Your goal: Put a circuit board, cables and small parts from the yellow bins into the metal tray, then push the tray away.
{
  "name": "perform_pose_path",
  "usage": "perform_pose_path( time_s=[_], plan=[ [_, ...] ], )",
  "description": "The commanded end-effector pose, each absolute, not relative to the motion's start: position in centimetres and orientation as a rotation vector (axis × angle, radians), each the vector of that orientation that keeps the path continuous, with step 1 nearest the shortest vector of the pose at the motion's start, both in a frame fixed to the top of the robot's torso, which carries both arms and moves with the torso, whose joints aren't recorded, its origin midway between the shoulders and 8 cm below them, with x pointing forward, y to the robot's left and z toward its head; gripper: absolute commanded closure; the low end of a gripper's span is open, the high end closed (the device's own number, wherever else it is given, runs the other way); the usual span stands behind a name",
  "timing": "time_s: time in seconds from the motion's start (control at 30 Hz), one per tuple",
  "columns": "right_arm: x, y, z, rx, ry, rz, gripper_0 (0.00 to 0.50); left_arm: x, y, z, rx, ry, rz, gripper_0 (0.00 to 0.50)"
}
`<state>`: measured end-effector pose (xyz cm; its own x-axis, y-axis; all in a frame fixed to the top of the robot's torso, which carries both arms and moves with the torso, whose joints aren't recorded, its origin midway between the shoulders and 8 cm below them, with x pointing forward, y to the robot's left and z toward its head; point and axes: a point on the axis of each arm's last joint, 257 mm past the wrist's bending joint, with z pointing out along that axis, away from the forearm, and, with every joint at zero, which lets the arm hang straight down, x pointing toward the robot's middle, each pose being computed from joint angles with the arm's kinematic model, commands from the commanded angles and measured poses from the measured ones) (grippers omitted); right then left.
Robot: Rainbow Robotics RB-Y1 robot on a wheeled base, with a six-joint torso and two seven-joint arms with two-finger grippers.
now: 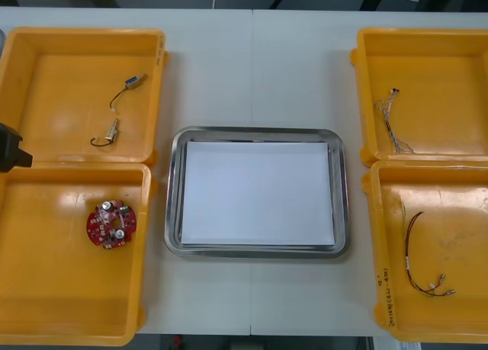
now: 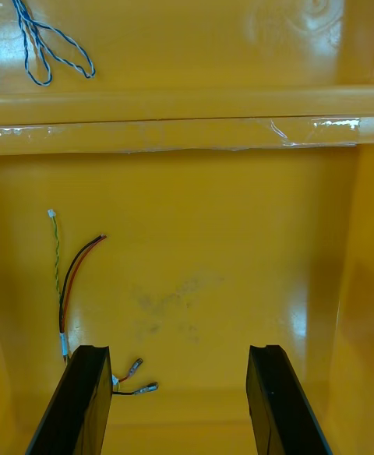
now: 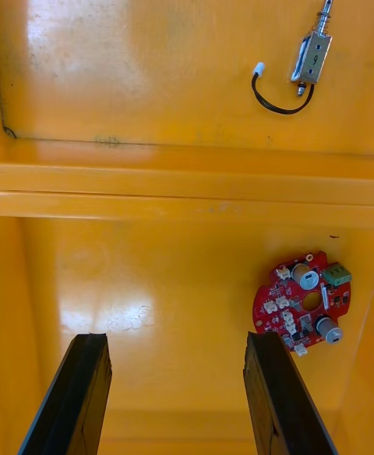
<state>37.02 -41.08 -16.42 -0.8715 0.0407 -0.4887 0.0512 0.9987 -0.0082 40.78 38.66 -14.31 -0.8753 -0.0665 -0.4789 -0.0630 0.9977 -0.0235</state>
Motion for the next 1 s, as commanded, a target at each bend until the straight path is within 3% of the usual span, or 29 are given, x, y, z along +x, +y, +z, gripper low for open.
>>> perform_pose_path(
  time_s=[0.03,1.0],
  plan=[
    [36.79,-40.25,-16.35,0.079,2.623,-0.015,0.000,40.47,38.09,-15.13,0.032,2.655,0.000,0.000],
    [36.79,-40.25,-16.35,0.079,2.623,-0.015,0.000,40.47,38.09,-15.13,0.032,2.655,0.000,0.000]
  ],
)
